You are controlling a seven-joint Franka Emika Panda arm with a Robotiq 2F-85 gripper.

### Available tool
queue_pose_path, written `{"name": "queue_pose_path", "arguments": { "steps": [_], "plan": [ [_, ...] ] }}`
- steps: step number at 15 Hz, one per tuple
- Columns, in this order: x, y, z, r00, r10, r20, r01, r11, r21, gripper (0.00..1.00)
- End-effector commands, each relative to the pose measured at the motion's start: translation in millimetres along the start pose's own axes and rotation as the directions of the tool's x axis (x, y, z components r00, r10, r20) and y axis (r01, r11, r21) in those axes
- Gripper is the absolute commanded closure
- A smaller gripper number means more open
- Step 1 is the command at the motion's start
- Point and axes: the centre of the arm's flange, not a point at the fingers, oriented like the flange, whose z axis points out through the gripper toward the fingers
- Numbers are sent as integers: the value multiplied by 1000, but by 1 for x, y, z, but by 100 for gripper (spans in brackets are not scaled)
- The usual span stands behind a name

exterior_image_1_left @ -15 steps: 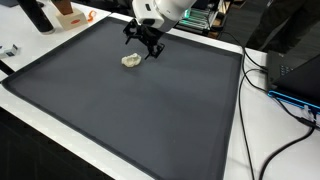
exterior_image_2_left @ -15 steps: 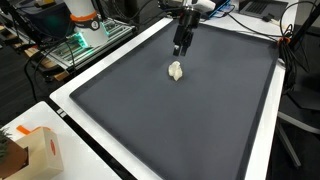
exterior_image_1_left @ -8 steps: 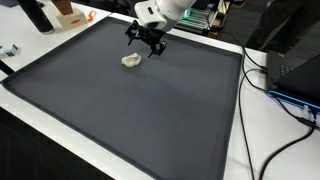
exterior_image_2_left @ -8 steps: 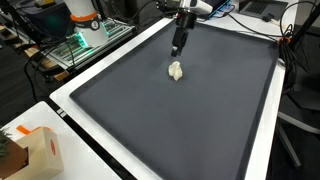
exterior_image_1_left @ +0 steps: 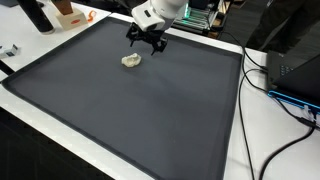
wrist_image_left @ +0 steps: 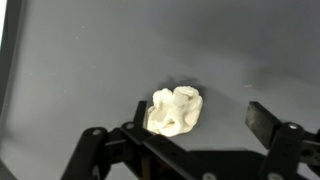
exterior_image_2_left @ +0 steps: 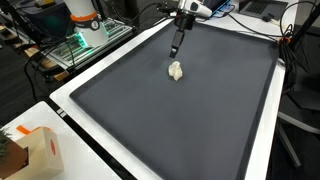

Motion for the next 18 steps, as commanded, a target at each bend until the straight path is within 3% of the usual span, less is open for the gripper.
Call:
{"name": "queue_pose_path", "arguments": {
  "steps": [1,7,13,18],
  "plan": [
    [-11,13,-1,999,-54,-7,54,996,71,0],
    [-15,44,-8,990,-133,-45,139,968,207,0],
    [-22,87,-21,968,-217,-125,248,899,361,0],
    [-27,116,-34,936,-283,-208,347,841,415,0]
  ]
}}
